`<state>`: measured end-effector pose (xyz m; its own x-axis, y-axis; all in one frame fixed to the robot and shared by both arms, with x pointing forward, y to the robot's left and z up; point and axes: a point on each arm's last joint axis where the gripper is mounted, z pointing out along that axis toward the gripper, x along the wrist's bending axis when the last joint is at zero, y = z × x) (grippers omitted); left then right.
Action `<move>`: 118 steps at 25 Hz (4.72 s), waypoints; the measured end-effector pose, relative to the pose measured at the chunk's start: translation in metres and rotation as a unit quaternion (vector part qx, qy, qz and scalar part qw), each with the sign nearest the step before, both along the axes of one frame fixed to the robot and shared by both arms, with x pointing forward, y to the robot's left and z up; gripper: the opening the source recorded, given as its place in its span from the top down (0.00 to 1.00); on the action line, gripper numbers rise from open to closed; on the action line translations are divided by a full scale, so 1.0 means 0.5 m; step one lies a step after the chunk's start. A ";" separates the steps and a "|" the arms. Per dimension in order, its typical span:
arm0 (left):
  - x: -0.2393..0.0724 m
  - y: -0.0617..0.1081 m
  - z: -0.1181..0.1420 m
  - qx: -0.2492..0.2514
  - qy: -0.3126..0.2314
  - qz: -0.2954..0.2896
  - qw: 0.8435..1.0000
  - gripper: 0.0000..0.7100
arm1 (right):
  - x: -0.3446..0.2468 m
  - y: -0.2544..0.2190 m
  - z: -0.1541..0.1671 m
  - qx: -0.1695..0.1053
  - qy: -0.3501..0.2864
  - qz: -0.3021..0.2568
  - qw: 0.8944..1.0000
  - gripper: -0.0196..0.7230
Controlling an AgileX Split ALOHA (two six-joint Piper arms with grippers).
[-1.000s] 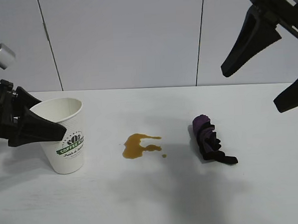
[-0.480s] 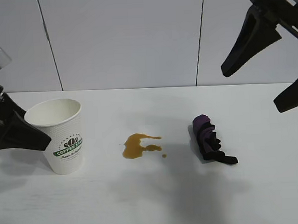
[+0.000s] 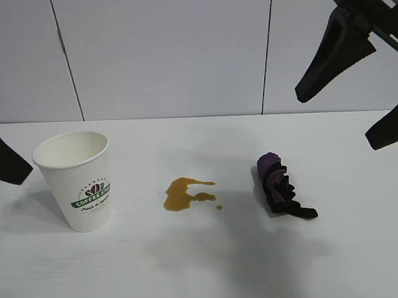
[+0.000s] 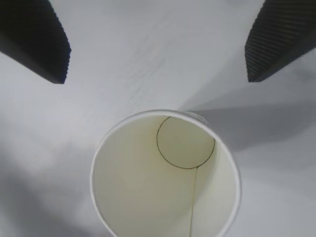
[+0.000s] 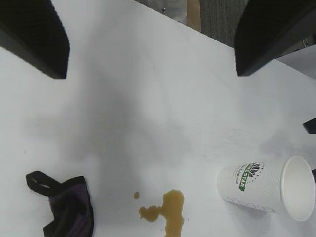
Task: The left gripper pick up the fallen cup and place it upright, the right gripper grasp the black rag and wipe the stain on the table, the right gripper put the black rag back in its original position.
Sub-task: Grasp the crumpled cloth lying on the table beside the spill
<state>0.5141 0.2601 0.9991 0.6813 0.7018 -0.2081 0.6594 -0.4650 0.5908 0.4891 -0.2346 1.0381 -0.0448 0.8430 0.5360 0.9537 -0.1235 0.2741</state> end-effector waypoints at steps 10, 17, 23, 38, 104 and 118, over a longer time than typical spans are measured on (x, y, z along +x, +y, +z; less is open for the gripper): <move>-0.130 -0.020 0.186 -0.096 -0.063 0.070 0.991 0.02 | 0.000 0.000 0.000 -0.003 -0.005 0.006 1.000 0.13; -0.270 -0.036 0.277 -0.133 -0.127 0.039 0.982 0.02 | 0.000 0.000 0.000 -0.003 -0.006 0.008 1.000 0.13; -0.441 -0.022 0.335 -0.070 -0.315 0.049 0.945 0.02 | 0.000 0.000 0.000 -0.004 -0.006 0.010 1.000 0.13; -0.663 0.053 0.293 -0.029 -0.389 0.313 0.866 0.02 | 0.000 0.000 0.000 -0.003 -0.006 0.010 1.000 0.13; -0.568 0.076 0.087 -0.003 -0.200 0.402 0.893 0.02 | 0.173 -0.018 0.007 -0.114 0.012 0.032 0.993 0.13; -0.568 0.076 0.087 -0.003 -0.200 0.402 0.893 0.02 | 0.260 0.094 -0.147 -0.205 0.069 0.104 0.971 0.13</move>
<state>0.2302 0.2979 1.0426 -0.0224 0.9975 -0.0664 0.5142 0.0685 0.8549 0.6190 -0.1877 0.9647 -0.1890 0.9671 0.1702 0.9775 0.1688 0.1263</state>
